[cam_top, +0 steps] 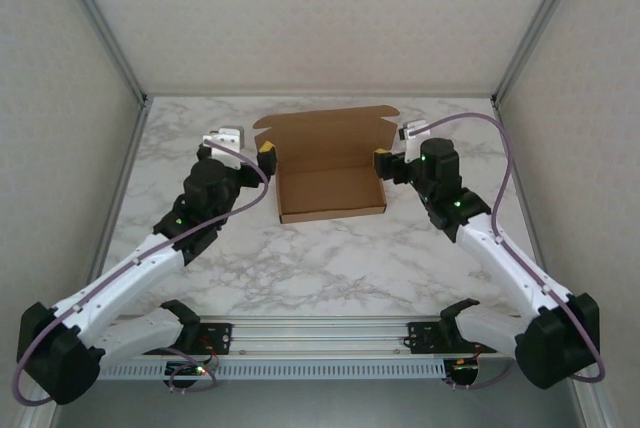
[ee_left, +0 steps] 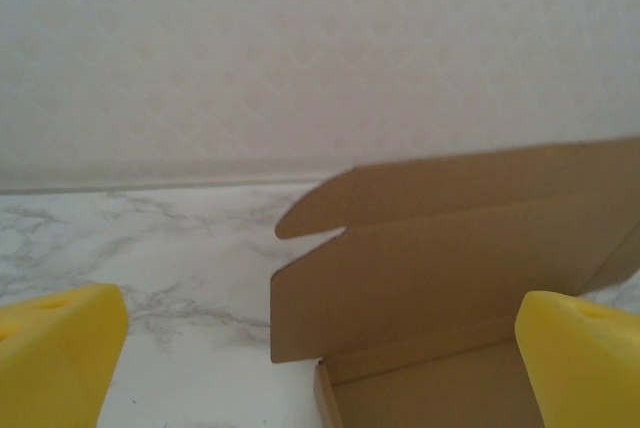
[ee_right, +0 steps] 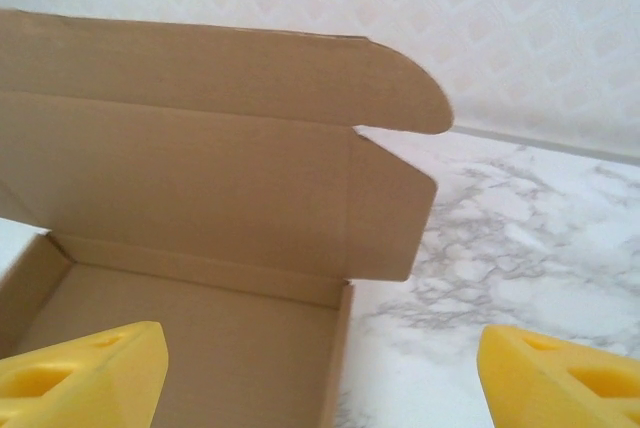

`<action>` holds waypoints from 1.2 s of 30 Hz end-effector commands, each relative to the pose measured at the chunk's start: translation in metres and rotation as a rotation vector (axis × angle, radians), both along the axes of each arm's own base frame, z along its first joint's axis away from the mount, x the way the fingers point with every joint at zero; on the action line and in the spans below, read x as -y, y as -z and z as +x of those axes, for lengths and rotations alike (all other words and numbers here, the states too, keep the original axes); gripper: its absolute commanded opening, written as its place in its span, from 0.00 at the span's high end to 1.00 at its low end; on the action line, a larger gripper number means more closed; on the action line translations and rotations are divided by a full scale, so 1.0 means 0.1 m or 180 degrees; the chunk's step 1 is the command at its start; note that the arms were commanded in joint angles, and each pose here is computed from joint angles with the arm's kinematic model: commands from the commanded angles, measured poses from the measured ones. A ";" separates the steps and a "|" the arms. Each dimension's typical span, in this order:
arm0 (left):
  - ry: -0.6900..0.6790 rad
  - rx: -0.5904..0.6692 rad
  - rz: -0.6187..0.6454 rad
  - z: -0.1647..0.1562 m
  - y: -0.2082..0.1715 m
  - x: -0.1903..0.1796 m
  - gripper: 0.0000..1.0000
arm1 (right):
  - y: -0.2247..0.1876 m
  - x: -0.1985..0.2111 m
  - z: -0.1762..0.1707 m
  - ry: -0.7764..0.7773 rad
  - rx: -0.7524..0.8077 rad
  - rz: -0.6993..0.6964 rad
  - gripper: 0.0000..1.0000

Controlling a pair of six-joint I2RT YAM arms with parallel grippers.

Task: Fold the paper box

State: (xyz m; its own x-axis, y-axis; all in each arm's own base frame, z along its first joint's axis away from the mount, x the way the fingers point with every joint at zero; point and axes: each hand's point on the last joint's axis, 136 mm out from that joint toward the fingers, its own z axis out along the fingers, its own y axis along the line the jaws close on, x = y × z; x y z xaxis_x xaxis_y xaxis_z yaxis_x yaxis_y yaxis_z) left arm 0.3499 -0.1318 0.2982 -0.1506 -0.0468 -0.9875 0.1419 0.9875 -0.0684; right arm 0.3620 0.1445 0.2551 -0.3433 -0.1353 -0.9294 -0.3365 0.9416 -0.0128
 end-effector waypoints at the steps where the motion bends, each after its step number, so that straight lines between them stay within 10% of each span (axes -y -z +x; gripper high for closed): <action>1: 0.0114 0.0066 -0.0069 0.18 -0.02 -0.05 0.02 | -0.16 0.02 0.26 -0.0210 0.0362 -0.0147 0.18; 9: 0.0186 0.0141 -0.0425 0.40 0.35 -0.37 0.03 | 0.08 0.03 0.78 -0.0659 0.0729 -0.0411 0.21; 19: 0.0137 0.0147 -0.0745 0.50 0.47 -0.46 0.04 | -0.27 0.44 1.21 -0.0890 0.0736 0.1272 0.24; 29: -0.0878 -0.0119 -0.1675 0.76 0.74 -1.23 0.08 | 0.46 0.77 1.67 0.0265 -0.0452 0.1525 0.57; 36: -0.0507 -0.0545 -0.2067 1.12 0.89 -0.92 0.14 | 0.71 0.47 1.69 0.0017 -0.1063 0.1775 0.68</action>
State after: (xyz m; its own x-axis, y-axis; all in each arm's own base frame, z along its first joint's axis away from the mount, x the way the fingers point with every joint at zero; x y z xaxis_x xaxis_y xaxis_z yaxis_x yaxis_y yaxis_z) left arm 0.4555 -0.0231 0.2006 -0.2060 -0.5884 -0.7819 -0.1105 0.8079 -0.5789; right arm 0.5350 0.0841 0.1881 -0.5440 0.3195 -0.7758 -0.2566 0.8170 0.5164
